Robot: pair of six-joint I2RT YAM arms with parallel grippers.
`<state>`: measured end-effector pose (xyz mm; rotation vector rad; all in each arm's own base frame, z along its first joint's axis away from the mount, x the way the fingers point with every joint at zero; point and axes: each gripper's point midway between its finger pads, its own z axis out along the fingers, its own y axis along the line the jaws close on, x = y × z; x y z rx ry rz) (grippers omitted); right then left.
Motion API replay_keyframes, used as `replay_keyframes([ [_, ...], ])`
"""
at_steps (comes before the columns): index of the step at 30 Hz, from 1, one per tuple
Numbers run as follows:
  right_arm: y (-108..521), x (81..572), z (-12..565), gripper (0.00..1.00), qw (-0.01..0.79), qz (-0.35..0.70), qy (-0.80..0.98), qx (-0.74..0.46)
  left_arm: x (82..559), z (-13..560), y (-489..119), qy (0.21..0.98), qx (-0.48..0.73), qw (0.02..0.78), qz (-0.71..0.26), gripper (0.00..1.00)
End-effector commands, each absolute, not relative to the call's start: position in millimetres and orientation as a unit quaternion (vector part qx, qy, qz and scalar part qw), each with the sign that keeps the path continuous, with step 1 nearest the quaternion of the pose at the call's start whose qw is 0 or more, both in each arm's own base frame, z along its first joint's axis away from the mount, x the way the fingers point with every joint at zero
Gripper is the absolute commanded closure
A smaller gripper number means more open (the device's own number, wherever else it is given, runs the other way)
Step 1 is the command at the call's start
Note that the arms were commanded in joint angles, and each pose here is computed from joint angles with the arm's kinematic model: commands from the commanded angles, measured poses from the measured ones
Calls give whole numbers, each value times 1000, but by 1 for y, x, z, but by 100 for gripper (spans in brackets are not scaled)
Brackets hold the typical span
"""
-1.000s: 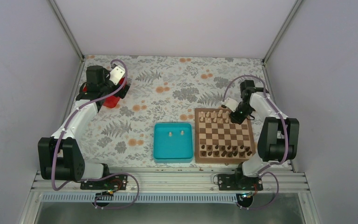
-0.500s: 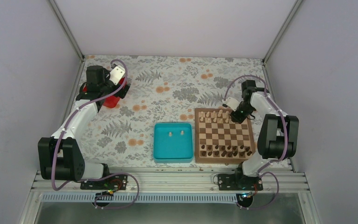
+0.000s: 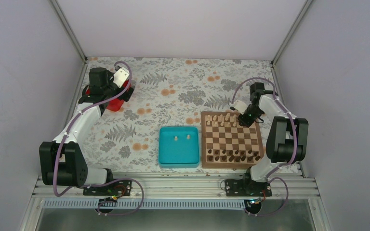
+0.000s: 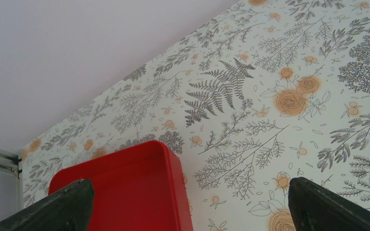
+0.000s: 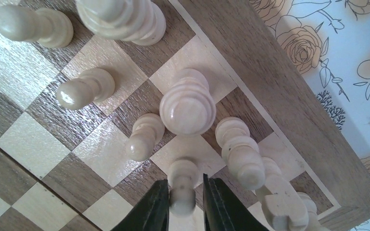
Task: Set up the chess pieces on the board
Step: Place the chess piece on the chessboard.
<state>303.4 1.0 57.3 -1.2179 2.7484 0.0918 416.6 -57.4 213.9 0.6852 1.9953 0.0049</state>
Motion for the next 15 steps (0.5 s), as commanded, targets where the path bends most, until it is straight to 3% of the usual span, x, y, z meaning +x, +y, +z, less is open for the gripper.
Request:
replay_keyframes([
  [1,2,306,61,76,74,41,910,-406,415,222,-61,814,290,503,-3,0],
  [10,10,306,96,70,99,45,906,-408,414,222,-61,813,291,504,-4,0],
  [15,65,298,151,65,137,48,876,-461,415,224,-62,812,291,505,-5,0],
])
